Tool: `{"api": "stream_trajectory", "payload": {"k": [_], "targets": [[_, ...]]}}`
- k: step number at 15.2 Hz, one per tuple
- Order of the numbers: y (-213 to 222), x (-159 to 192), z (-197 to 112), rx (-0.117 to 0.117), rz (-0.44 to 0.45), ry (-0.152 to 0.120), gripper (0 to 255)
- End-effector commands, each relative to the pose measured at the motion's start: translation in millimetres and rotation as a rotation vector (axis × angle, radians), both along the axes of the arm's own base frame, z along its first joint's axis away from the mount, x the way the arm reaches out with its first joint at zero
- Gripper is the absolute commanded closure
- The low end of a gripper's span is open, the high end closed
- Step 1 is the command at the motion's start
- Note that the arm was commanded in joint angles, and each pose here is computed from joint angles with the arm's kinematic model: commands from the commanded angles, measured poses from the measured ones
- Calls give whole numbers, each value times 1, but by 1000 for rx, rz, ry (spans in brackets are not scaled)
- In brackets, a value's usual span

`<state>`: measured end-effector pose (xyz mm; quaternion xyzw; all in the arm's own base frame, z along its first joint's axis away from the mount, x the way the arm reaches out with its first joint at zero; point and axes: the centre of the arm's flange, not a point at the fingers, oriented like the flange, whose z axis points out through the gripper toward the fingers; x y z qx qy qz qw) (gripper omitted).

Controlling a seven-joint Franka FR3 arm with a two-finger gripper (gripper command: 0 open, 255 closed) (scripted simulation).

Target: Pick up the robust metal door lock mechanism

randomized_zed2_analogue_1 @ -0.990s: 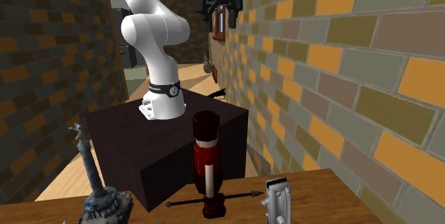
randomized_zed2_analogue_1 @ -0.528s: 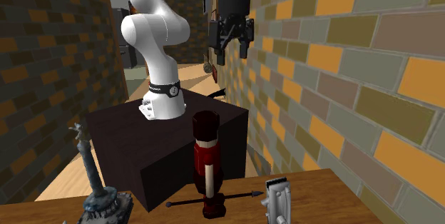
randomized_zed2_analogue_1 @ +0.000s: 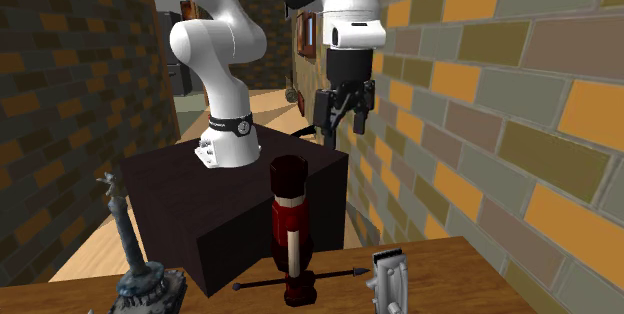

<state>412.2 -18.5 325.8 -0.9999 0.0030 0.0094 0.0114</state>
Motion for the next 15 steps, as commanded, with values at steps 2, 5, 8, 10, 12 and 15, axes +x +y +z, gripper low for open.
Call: {"api": "stream_trajectory", "payload": {"k": [2,5,8,10,12,15], "targets": [[-4,18,-31,-14,2,-16,0],[-7,38,-63,-28,5,-29,0],[-11,59,-95,-42,7,-42,0],[-14,72,-116,-51,9,-51,0],[-17,87,-138,-61,11,-59,0],[-21,106,-166,-73,13,-71,0]]}}
